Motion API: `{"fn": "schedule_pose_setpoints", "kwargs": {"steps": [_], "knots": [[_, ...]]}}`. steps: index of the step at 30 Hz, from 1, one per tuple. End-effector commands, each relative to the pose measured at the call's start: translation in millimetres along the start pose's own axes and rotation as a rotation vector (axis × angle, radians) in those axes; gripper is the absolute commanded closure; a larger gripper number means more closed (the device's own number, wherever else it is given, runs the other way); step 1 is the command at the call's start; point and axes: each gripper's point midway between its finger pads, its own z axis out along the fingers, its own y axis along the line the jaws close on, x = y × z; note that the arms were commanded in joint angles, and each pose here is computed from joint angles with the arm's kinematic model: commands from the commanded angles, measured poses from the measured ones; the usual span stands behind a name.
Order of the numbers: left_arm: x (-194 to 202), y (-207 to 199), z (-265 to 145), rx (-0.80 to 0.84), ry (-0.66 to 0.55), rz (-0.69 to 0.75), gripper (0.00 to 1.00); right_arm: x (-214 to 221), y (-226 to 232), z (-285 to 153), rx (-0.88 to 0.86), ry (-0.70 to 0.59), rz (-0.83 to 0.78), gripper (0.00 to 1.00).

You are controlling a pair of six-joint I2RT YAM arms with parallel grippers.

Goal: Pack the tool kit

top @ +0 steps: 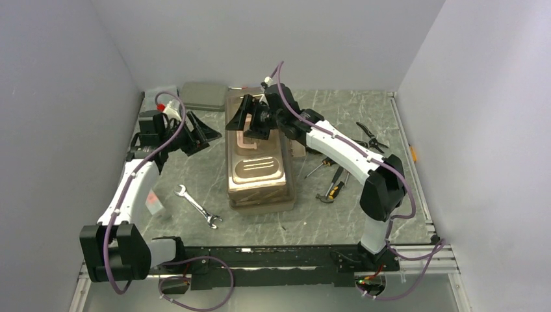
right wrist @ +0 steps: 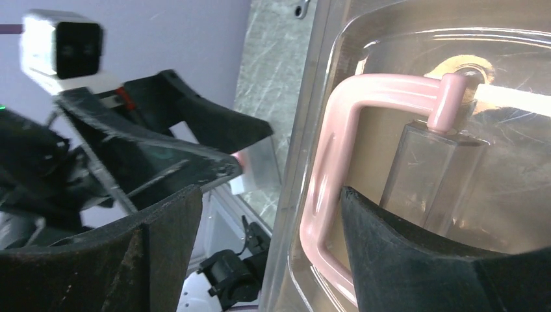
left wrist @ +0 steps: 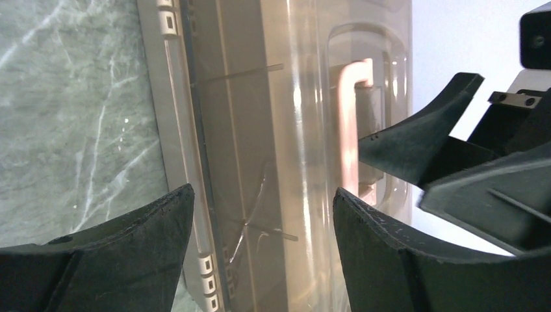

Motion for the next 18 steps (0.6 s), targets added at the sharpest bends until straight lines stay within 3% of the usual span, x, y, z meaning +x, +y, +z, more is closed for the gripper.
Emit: {"fn": "schedule_pose_setpoints", "kwargs": {"steps": [1, 18], "knots": [[9, -9, 16, 0.067, 0.037, 0.003, 0.20, 35, 13, -1, -0.131, 0.147, 0.073, 0.21], [2, -38, 24, 0.086, 0.048, 0.059, 0.24, 36, 14, -14, -0.272, 0.183, 0.153, 0.22]]}}
